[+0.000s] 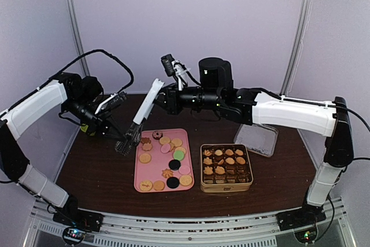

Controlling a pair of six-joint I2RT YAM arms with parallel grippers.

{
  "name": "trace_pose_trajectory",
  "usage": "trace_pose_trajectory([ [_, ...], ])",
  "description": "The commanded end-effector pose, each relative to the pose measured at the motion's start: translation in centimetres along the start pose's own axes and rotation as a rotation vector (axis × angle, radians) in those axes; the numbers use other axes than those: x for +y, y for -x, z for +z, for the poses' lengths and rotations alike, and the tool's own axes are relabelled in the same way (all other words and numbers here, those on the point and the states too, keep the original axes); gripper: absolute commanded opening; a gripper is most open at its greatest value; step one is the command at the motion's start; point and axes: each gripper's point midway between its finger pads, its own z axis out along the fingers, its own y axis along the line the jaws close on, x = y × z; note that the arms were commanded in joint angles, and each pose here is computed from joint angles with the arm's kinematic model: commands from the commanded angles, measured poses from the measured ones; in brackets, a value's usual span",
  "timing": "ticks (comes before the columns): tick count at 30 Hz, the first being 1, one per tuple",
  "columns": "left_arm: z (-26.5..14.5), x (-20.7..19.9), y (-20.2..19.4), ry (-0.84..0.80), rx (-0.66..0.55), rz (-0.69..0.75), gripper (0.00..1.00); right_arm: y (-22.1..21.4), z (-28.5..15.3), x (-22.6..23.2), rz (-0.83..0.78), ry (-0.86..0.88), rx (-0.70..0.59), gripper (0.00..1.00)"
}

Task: Pack the cookies
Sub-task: Pass from the right arm to the left, then pass from the left arm to the right

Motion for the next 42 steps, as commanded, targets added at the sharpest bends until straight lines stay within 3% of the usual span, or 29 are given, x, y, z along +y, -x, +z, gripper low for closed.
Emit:
trace_pose_trajectory([
  [1, 0.3, -0.2, -0.2, -0.021, 0.018, -0.057, 0.08, 3.1, -1.1, 0.7, -0.04, 0.0, -0.103, 0.0],
  [6, 0.8, -0.6, -0.5, -0.043, 0.035, -0.064, 0.34, 4.0, -1.5, 1.1, -0.043, 0.013, -0.133, 0.0],
  [10, 0.8, -0.6, -0.5, -0.042, 0.038, -0.06, 0.39, 4.3, -1.6, 1.5, -0.041, 0.028, -0.144, 0.0],
  [11, 0.9, -0.6, -0.5, -0.043, 0.038, -0.059, 0.37, 4.3, -1.6, 1.6, -0.038, 0.033, -0.146, 0.0],
  [15, 0.8, -0.7, -0.3, -0.044, 0.034, -0.052, 0.05, 3.9, -1.8, 1.4, -0.025, 0.032, -0.149, 0.0],
  [16, 0.7, -0.8, -0.2, -0.042, 0.033, -0.046, 0.0, 3.7, -1.9, 1.3, -0.02, 0.028, -0.147, 0.06],
  [22, 0.3, -0.7, 0.8, -0.024, 0.026, -0.026, 0.0, 2.6, -3.4, 0.9, 0.049, 0.051, -0.154, 0.54],
  [25, 0.0, -0.6, 1.6, -0.019, 0.015, -0.014, 0.0, 1.4, -4.6, 0.6, 0.093, 0.095, -0.16, 0.65],
  [32, 0.3, -0.3, 2.0, -0.031, 0.015, -0.013, 0.0, 1.1, -4.5, 2.8, 0.155, 0.286, -0.174, 0.72],
  [42, 0.3, -0.3, 1.7, -0.012, 0.041, 0.006, 0.0, 0.8, -1.0, 1.4, 0.201, 0.291, -0.157, 0.68],
])
